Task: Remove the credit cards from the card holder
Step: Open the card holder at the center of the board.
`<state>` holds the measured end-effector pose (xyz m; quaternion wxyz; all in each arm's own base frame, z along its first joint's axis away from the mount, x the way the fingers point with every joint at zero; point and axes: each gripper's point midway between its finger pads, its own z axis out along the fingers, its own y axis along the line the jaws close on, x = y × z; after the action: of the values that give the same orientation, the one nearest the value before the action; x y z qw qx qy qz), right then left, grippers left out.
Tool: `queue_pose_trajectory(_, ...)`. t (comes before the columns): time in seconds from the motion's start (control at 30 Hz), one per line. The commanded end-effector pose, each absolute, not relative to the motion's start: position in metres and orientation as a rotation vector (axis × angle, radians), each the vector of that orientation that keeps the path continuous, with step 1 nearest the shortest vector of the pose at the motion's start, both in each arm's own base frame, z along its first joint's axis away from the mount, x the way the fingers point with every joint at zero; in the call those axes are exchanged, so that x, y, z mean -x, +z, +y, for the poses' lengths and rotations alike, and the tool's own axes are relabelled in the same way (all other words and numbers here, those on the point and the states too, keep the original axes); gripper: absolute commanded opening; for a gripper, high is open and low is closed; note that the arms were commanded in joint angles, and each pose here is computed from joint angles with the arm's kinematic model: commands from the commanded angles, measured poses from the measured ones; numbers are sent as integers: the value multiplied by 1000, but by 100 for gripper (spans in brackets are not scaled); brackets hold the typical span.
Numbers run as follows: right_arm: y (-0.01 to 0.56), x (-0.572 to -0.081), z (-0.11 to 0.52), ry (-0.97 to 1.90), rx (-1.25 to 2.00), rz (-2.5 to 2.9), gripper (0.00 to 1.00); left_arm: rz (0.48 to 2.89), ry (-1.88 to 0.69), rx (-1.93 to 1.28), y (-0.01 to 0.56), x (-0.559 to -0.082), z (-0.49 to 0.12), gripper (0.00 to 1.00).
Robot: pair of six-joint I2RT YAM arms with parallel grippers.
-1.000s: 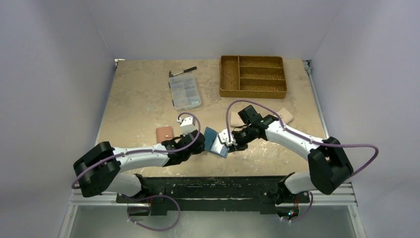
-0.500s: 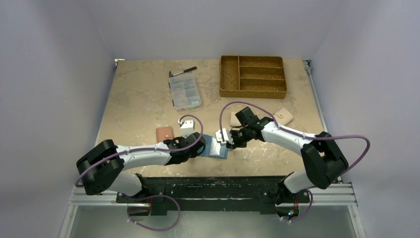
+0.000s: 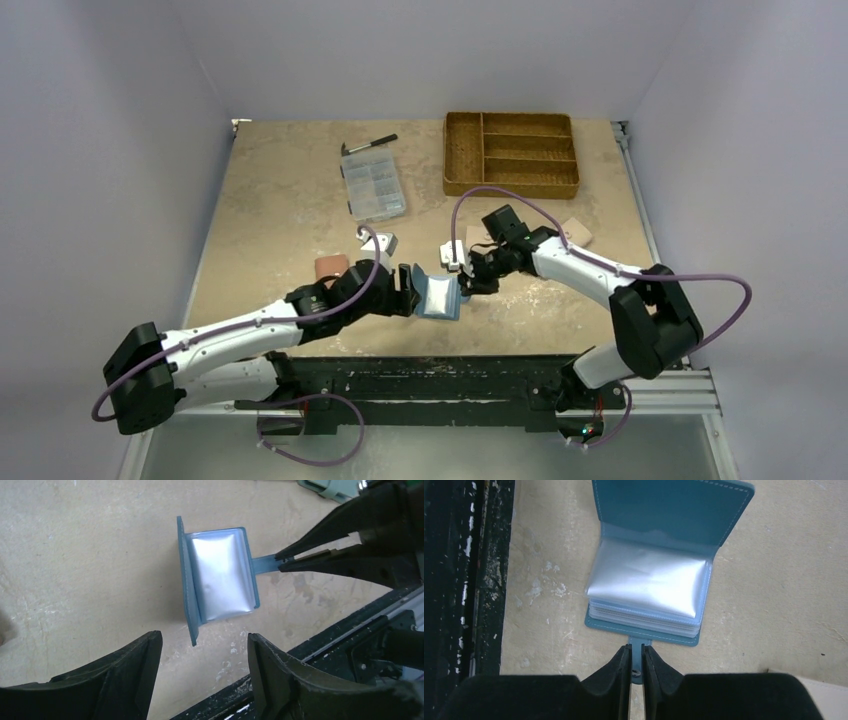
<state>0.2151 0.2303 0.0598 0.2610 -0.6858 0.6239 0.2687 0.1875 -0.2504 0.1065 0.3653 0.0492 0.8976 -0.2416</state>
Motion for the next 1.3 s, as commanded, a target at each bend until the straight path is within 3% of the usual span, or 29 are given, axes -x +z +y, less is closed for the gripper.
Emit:
queue_pose_trajectory(0.0, 75, -215, 242, 847, 1781, 1746, 20, 2205, -782, -229, 129, -182, -266, 67)
queue_pose_trajectory(0.17, 76, -217, 247, 894, 1732, 1829, 18, 2057, -1031, -306, 161, -172, -296, 65)
queue_pose_trajectory(0.4, 83, -213, 263, 1062, 1619, 1924, 10, 1927, -1129, -471, 192, -152, -331, 61)
queue_pose_trajectory(0.67, 103, -232, 295, 1225, 1409, 1998, 0, 2002, -1000, -524, 149, -154, -347, 40)
queue_pose_trajectory(0.97, 71, -235, 337, 1265, 1471, 2172, 0, 2007, -841, -482, 141, -170, -337, 45)
queue_pose_trajectory(1.27, 52, -235, 336, 1217, 1414, 2265, 0, 2127, -607, -415, 100, -194, -335, 54)
